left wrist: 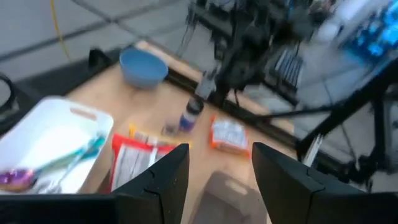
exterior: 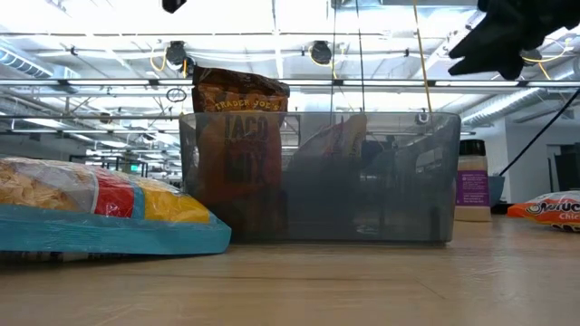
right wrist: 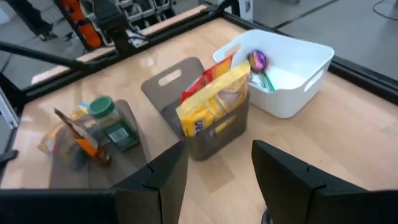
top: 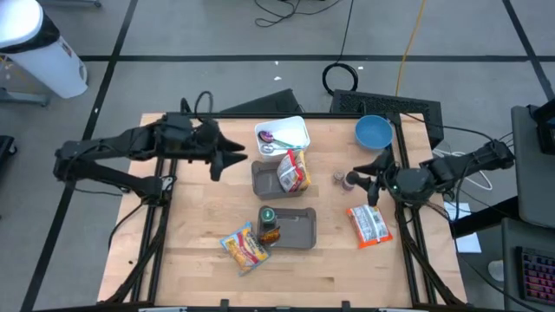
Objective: Pick & Place Food Item
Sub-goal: Put the black seasoning bottle into the bottom black bin
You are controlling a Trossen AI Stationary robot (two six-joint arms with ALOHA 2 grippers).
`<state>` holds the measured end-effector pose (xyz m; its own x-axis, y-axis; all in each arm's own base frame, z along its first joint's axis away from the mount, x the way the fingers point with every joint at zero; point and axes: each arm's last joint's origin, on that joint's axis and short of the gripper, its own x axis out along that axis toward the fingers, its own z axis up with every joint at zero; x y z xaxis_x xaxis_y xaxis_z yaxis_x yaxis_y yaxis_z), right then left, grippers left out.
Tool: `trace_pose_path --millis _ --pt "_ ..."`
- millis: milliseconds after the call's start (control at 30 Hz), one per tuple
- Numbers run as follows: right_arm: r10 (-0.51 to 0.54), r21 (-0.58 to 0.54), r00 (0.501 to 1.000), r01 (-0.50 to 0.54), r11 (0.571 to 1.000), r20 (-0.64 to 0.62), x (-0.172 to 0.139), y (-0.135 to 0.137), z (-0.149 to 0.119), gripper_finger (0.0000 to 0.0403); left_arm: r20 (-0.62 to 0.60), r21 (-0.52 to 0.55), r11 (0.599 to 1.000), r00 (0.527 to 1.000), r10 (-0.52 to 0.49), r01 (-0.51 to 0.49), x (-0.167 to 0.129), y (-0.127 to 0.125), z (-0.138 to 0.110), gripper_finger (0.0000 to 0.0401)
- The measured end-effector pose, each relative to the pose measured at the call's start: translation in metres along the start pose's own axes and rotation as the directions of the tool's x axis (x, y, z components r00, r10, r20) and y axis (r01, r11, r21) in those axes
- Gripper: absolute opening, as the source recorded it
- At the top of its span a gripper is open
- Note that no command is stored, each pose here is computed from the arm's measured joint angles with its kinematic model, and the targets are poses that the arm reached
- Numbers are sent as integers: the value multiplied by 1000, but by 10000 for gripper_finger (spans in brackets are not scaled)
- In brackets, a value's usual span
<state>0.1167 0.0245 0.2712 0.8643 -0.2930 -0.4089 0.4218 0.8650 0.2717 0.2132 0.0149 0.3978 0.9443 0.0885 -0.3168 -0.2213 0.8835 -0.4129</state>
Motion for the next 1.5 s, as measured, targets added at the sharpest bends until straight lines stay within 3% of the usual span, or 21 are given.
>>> trace_pose_path --millis 267,467,667,933,1267,1500 --pt "22 14 1000 -22 1000 22 13 0 -16 171 128 -22 998 990 -61 64 1 3 -6 182" --pt "6 27 999 -7 1000 36 17 -2 -18 181 123 -22 998 991 -59 62 8 3 -7 182" --pt "-25 43 999 23 999 47 19 -7 -16 229 134 -41 997 989 -66 72 11 2 -6 182" --pt "-7 -63 1000 6 998 -29 21 -12 -19 298 130 -95 992 989 -74 87 11 2 -6 182" --pt "-205 -97 966 192 977 -157 18 -28 -36 306 122 -119 987 988 -90 105 11 -1 -8 182" --pt "-203 -123 964 184 975 -170 20 -27 -38 306 131 -117 989 989 -73 89 11 0 -7 182"
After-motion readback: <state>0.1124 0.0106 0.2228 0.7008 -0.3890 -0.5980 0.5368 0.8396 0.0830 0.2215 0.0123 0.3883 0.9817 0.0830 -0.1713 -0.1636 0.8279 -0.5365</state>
